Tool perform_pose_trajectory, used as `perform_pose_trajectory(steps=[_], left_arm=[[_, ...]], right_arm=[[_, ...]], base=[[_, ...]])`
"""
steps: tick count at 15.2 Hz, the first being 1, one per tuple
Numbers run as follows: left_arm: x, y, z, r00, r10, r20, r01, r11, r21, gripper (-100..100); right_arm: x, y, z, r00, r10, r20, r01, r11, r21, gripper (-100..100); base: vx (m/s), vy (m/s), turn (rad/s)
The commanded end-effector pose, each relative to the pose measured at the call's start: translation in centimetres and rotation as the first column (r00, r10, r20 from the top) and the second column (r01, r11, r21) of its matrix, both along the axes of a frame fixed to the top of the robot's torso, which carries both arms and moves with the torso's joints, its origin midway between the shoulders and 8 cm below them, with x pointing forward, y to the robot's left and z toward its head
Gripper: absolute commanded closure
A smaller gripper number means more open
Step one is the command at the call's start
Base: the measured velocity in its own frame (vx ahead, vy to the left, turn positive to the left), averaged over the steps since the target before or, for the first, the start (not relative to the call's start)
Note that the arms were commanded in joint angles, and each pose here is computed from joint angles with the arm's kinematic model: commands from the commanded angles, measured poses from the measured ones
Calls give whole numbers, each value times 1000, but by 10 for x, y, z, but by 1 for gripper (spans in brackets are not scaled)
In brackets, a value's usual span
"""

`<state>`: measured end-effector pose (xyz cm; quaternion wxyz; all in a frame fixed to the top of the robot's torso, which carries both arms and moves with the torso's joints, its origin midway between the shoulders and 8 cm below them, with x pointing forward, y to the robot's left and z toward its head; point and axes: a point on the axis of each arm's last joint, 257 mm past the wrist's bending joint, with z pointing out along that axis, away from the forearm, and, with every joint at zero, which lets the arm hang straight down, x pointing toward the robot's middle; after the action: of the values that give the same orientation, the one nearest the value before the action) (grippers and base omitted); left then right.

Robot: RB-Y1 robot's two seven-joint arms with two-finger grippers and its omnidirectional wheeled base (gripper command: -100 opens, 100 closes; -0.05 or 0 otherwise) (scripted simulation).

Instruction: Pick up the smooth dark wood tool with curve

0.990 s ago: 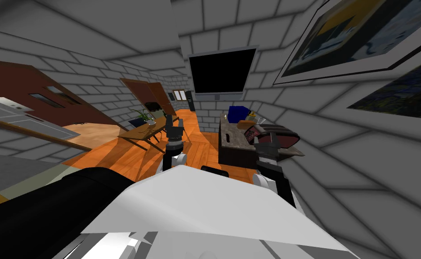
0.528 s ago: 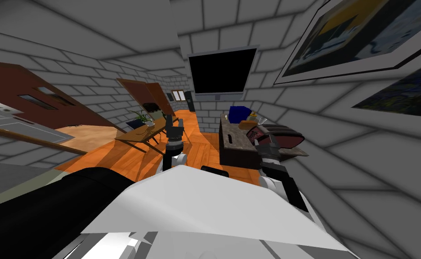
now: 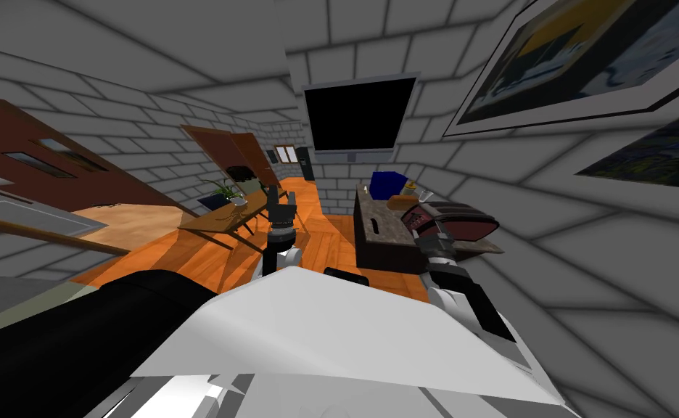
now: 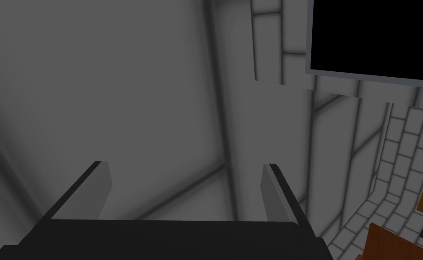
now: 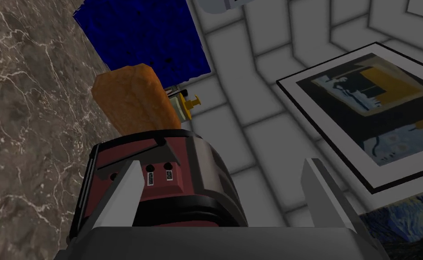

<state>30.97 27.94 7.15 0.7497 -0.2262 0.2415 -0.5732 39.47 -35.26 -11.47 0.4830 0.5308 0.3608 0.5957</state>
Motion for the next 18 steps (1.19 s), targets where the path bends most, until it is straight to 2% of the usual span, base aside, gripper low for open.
perform_pose_trajectory(steps=[1,2,4,5,7,8,10,11,14,15,17,18], left_arm=[[0,0,0,1000,0,0,0,1000,0,0],[0,0,0,1000,0,0,0,1000,0,0],[0,0,0,1000,0,0,0,1000,0,0],[0,0,0,1000,0,0,0,1000,0,0],[0,0,0,1000,0,0,0,1000,0,0],[0,0,0,1000,0,0,0,1000,0,0],[0,0,0,1000,0,0,0,1000,0,0],[0,0,0,1000,0,0,0,1000,0,0],[0,0,0,1000,0,0,0,1000,0,0],[0,0,0,1000,0,0,0,1000,0,0],[0,0,0,1000,0,0,0,1000,0,0],[0,0,0,1000,0,0,0,1000,0,0]], right_arm=[[1,-5,-6,1000,-3,-28,3,1000,16,-100],[1,-16,-13,998,-7,-59,10,999,52,-100],[2,-17,-19,997,-10,-83,14,998,55,-100],[1,-28,-25,994,-14,-111,25,995,95,-100],[1,-29,-32,990,-17,-139,31,995,97,-100],[0,-40,-36,986,-21,-163,44,989,139,-100],[0,-41,-45,980,-24,-196,53,988,142,-100],[-2,-52,-48,976,-28,-214,69,980,185,-100],[-3,-53,-59,967,-31,-254,81,979,188,-100],[-6,-64,-63,960,-35,-277,102,967,232,-100],[-7,-65,-72,950,-37,-312,115,966,234,-100],[-10,-75,-75,944,-39,-328,136,951,278,-100]], base=[[32,72,-22],[36,87,-27],[40,92,-29],[52,88,-34],[43,92,-30],[46,88,-30],[38,88,-28],[33,94,-26],[38,75,-19],[36,74,-21],[51,79,-28],[62,99,-16]])
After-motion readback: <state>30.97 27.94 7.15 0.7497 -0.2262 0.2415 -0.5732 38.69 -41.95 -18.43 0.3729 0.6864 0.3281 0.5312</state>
